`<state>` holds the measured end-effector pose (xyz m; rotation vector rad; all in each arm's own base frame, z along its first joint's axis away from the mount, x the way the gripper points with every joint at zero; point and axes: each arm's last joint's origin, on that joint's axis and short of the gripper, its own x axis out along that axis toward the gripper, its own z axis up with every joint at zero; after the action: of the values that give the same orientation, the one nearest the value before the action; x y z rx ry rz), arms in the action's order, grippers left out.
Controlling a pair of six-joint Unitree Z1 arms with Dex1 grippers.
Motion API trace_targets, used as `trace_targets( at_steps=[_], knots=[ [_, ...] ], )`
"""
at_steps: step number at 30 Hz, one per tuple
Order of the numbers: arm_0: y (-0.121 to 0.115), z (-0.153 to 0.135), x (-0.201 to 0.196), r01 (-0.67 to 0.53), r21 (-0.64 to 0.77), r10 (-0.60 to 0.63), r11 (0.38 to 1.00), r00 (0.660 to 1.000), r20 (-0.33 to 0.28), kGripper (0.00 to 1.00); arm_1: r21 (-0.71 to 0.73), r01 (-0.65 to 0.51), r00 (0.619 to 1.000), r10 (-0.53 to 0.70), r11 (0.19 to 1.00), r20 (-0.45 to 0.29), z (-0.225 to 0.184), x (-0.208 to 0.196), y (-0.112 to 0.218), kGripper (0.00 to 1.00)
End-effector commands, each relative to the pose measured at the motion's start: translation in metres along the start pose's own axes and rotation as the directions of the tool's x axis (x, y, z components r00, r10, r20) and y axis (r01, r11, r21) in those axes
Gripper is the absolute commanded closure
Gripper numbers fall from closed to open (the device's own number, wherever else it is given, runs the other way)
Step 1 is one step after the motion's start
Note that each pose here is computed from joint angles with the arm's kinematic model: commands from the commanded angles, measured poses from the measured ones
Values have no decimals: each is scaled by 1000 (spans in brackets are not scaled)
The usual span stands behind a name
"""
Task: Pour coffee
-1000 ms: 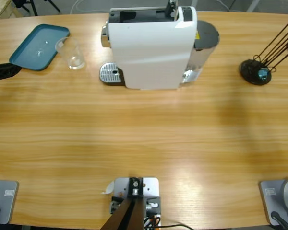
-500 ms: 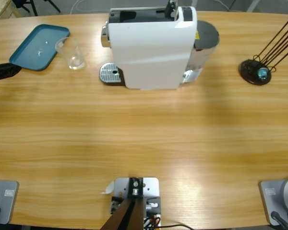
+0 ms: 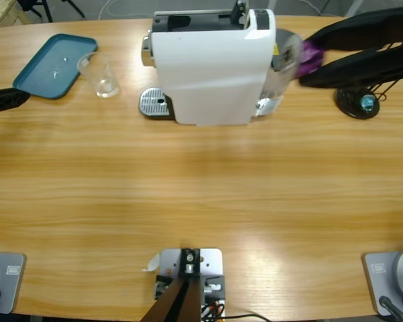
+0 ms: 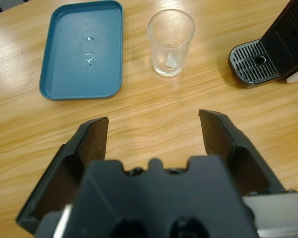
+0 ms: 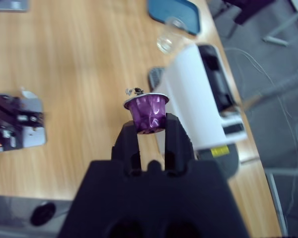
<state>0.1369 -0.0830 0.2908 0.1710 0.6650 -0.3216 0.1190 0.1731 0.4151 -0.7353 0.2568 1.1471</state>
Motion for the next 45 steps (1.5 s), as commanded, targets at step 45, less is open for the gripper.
trace_targets(
  at_steps=[45],
  knots=[
    [-1, -4, 6, -14, -3, 14, 1000, 1000, -24, 216, -69, 34, 969, -50, 997, -242, 7, 198, -119, 1000]
  ],
)
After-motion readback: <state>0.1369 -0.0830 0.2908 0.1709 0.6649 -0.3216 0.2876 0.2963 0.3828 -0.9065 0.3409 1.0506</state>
